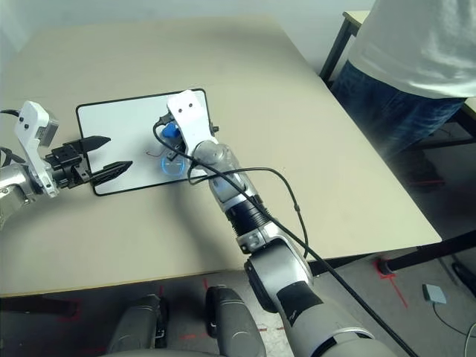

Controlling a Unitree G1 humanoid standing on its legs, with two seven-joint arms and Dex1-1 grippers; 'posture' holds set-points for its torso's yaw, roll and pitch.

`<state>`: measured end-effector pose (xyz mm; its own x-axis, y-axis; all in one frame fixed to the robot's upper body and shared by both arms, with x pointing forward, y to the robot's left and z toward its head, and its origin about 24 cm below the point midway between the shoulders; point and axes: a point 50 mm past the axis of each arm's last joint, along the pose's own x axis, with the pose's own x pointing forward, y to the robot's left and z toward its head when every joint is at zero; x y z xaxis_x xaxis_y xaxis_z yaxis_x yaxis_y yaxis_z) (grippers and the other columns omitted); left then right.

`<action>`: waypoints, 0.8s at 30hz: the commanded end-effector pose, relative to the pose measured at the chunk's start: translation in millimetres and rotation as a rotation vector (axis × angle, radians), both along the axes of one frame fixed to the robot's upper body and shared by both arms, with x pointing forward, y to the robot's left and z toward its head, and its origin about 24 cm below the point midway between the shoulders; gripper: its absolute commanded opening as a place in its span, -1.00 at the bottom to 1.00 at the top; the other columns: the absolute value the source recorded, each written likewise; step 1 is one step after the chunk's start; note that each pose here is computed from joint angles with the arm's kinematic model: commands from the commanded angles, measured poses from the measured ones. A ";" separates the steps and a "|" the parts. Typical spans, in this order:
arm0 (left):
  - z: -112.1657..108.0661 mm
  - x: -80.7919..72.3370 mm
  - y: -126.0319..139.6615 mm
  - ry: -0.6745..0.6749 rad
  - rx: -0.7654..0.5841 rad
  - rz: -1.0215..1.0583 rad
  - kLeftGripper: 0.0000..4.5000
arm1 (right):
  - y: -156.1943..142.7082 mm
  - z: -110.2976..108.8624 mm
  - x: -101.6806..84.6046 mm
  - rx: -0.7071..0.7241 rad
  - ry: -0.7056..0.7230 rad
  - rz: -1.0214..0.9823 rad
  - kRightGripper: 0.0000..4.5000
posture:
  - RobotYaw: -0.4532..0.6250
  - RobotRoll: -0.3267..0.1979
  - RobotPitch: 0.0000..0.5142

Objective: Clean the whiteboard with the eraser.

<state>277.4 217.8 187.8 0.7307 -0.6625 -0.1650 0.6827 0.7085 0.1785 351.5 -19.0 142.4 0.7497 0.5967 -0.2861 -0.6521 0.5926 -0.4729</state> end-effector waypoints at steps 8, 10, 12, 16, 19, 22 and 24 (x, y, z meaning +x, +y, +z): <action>0.4 -2.9 3.6 0.005 0.010 0.014 1.00 | -23.0 -38.5 4.3 -0.139 0.122 -0.076 -0.64 | 0.10 0.25 -0.40; 0.0 -2.8 3.3 0.006 0.009 0.014 1.00 | -30.8 -27.6 12.8 -0.139 0.089 -0.116 -0.64 | 0.10 0.25 -0.40; -0.3 -2.7 3.0 0.006 0.009 0.014 1.00 | -36.4 -18.5 18.7 -0.138 0.064 -0.145 -0.64 | 0.10 0.25 -0.40; -0.7 -2.5 2.7 0.005 0.007 0.015 1.00 | -41.3 -9.1 23.7 -0.137 0.044 -0.172 -0.64 | 0.10 0.25 -0.41; -0.6 -2.8 2.5 0.003 0.005 0.016 1.00 | -42.9 -6.9 23.4 -0.140 0.044 -0.177 -0.64 | 0.10 0.25 -0.41; -0.3 -2.8 2.3 0.001 0.005 0.017 1.00 | -41.4 -13.2 19.5 -0.154 0.069 -0.164 -0.64 | 0.10 0.25 -0.41; 0.0 -2.8 2.2 0.000 0.005 0.017 1.00 | -40.0 -18.5 16.6 -0.164 0.089 -0.154 -0.64 | 0.10 0.25 -0.42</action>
<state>276.8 219.0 186.3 0.7373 -0.6540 -0.1694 0.6755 0.7163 0.1748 368.2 -42.9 153.8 0.8043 0.5046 -0.3136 -0.5879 0.5994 -0.5432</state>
